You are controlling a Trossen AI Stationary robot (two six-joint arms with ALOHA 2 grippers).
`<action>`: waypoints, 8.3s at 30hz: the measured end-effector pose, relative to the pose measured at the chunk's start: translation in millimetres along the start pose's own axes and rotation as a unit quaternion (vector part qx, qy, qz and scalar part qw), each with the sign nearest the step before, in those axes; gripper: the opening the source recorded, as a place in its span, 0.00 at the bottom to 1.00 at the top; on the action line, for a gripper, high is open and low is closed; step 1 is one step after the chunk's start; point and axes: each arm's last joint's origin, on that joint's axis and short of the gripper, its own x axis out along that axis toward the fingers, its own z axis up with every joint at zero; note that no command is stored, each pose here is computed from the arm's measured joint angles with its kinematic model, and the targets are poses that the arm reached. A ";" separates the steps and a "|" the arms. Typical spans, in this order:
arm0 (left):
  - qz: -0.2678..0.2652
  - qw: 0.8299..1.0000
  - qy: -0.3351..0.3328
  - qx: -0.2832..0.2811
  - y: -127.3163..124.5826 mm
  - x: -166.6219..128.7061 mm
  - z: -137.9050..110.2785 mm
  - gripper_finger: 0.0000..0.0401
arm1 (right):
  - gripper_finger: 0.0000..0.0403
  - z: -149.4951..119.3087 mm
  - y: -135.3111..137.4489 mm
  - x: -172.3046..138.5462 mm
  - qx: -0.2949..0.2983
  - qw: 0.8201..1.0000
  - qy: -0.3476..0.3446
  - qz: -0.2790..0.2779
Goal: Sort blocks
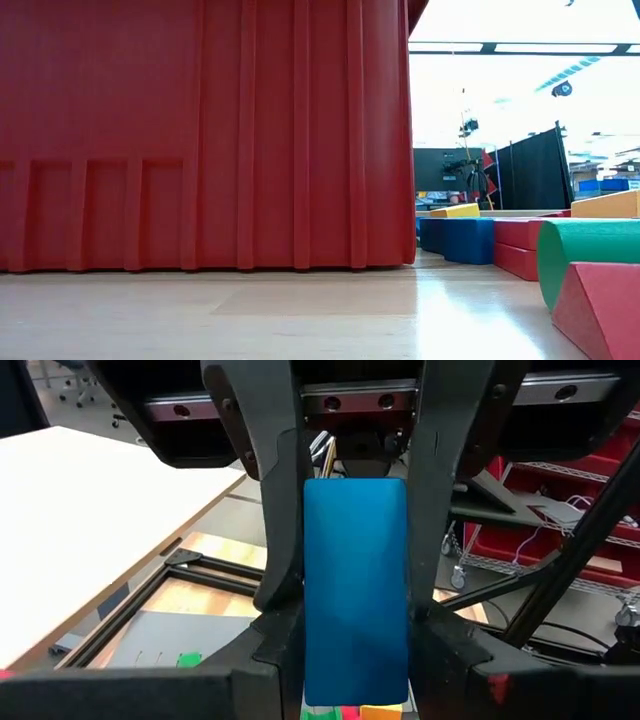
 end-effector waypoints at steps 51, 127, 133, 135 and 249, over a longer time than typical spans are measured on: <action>0.246 0.945 0.200 -0.074 25.3 -43.1 -39.3 0.87 | 0.50 -79.5 -65.7 10.6 0.146 0.932 0.277 -0.181; 0.567 0.694 0.359 -0.263 102.0 -170.6 -195.3 0.68 | 0.60 -95.0 -144.4 55.6 0.257 0.942 0.135 -0.170; 0.563 0.699 0.351 -0.267 102.1 -168.7 -194.8 0.68 | 0.65 -95.2 -140.3 48.9 0.257 0.937 0.162 -0.174; 0.561 0.701 0.348 -0.269 102.2 -168.0 -194.6 0.68 | 0.66 -101.5 -141.5 51.3 0.261 0.933 0.176 -0.177; 0.424 0.793 0.340 -0.277 86.6 -188.4 -145.3 0.64 | 0.49 -91.6 -140.5 33.1 0.249 0.929 0.214 -0.172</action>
